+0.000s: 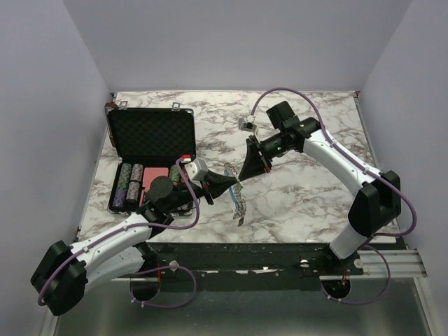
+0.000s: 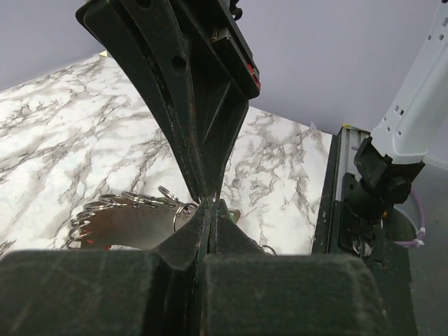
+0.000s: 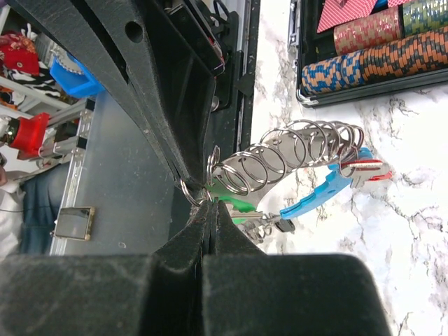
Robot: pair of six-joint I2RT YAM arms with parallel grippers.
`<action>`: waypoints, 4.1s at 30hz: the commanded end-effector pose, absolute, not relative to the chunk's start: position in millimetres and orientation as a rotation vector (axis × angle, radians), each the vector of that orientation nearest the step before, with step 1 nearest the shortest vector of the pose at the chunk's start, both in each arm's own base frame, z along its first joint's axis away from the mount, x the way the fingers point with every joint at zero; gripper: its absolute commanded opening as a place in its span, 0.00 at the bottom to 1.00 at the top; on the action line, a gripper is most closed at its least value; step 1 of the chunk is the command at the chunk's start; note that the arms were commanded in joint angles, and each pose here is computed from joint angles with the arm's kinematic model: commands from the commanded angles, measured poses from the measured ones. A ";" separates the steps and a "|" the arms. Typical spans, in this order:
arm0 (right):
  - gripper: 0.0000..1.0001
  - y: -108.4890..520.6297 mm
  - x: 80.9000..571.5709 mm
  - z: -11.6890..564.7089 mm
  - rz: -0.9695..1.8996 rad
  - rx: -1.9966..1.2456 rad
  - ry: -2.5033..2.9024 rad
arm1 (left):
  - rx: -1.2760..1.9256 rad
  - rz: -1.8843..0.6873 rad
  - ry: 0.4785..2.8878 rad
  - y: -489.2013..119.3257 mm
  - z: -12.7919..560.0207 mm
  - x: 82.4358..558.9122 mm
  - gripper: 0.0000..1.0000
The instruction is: Put the keys on the keyring
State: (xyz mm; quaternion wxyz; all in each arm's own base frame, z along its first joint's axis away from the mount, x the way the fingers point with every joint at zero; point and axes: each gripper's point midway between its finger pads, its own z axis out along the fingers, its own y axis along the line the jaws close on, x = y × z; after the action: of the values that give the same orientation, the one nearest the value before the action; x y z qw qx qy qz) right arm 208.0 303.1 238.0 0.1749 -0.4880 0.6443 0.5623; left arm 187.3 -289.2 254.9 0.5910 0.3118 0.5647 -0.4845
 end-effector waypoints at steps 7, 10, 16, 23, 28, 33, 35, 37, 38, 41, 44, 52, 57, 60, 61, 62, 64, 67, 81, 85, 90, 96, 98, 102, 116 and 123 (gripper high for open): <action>0.00 299.6 205.7 257.8 1.569 -1.407 1.740 | 0.801 -1.084 1.268 -289.1 266.4 185.5 0.00; 0.01 297.6 205.2 260.2 1.580 -1.406 1.727 | 0.798 -1.060 1.274 -285.0 265.6 188.1 0.00; 0.00 296.3 201.2 262.2 1.605 -1.417 1.708 | 0.796 -1.034 1.288 -280.5 261.8 191.0 0.00; 0.01 295.6 203.2 254.5 1.590 -1.408 1.748 | 0.791 -1.028 1.279 -279.1 264.8 192.9 0.00; 0.22 295.6 203.4 253.5 1.581 -1.411 1.751 | 0.795 -1.025 1.278 -279.8 266.6 194.1 0.00; 0.40 290.8 206.2 256.3 1.499 -1.425 1.748 | 0.795 -1.021 1.283 -281.1 268.7 198.0 0.00; 0.41 285.5 211.5 257.5 1.458 -1.413 1.753 | 0.790 -1.021 1.277 -281.7 272.6 199.7 0.00; 0.44 277.7 219.4 259.6 1.414 -1.390 1.752 | 0.786 -1.023 1.278 -283.4 276.4 202.3 0.00; 0.45 272.3 225.7 260.1 1.386 -1.368 1.756 | 0.777 -1.023 1.278 -284.1 279.8 205.0 0.00; 0.47 243.9 251.4 264.2 1.291 -1.250 1.775 | 0.757 -1.030 1.285 -290.0 288.8 214.1 0.00; 0.47 210.8 274.0 266.8 1.211 -1.100 1.797 | 0.728 -1.035 1.310 -299.1 298.6 230.3 0.00; 0.53 151.9 293.3 262.4 1.026 -0.872 1.817 | 0.542 -1.028 1.370 -333.0 340.8 314.4 0.00; 0.54 127.5 296.3 257.4 0.956 -0.783 1.836 | 0.385 -1.067 1.440 -366.0 343.2 374.4 0.00; 0.55 121.0 295.1 253.3 0.945 -0.761 1.839 | 0.329 -1.070 1.502 -381.0 324.5 402.0 0.00; 0.55 119.5 294.5 251.3 0.942 -0.756 1.840 | 0.319 -1.076 1.524 -388.0 319.8 410.7 0.00; 0.55 118.3 294.6 249.0 0.943 -0.752 1.843 | 0.310 -1.076 1.566 -394.5 307.7 418.8 0.00; 0.55 116.5 293.2 247.2 0.950 -0.744 1.840 | 0.285 -1.084 1.666 -406.2 283.7 432.7 0.00; 0.55 115.0 291.4 246.9 0.948 -0.740 1.836 | 0.230 -1.095 1.760 -412.9 259.1 442.3 0.00; 0.56 112.5 286.4 236.8 0.931 -0.738 1.844 | 0.247 -1.001 1.979 -385.5 205.1 423.6 0.00; 0.58 109.5 286.4 233.5 0.897 -0.739 1.854 | 0.269 -0.950 1.957 -370.8 216.3 412.9 0.29; 0.58 107.2 287.7 236.2 0.883 -0.735 1.855 | 0.335 -0.852 1.846 -340.4 262.3 391.0 0.62; 0.59 99.5 291.2 253.0 0.845 -0.710 1.843 | 0.410 -0.766 1.655 -270.1 324.7 312.9 0.88; 0.60 96.5 292.1 257.8 0.829 -0.696 1.840 | 0.434 -0.766 1.618 -254.6 333.2 291.3 0.99; 0.61 90.8 294.1 273.8 0.795 -0.673 1.821 | 0.448 -0.736 1.580 -222.2 334.4 255.2 0.99; 0.91 87.7 308.6 352.4 0.900 -0.246 1.783 | 0.336 -0.703 1.649 -153.6 285.3 186.4 0.99; 1.00 73.7 313.5 359.4 0.816 -0.086 1.779 | 0.311 -0.732 1.653 -147.3 275.8 173.8 0.99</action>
State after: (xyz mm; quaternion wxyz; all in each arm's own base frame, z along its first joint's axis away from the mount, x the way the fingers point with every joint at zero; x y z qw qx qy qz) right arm 308.4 86.6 346.2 0.5302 -0.0953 0.7572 0.3695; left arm 180.8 -153.7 285.7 0.6178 0.1549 0.7055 -0.3107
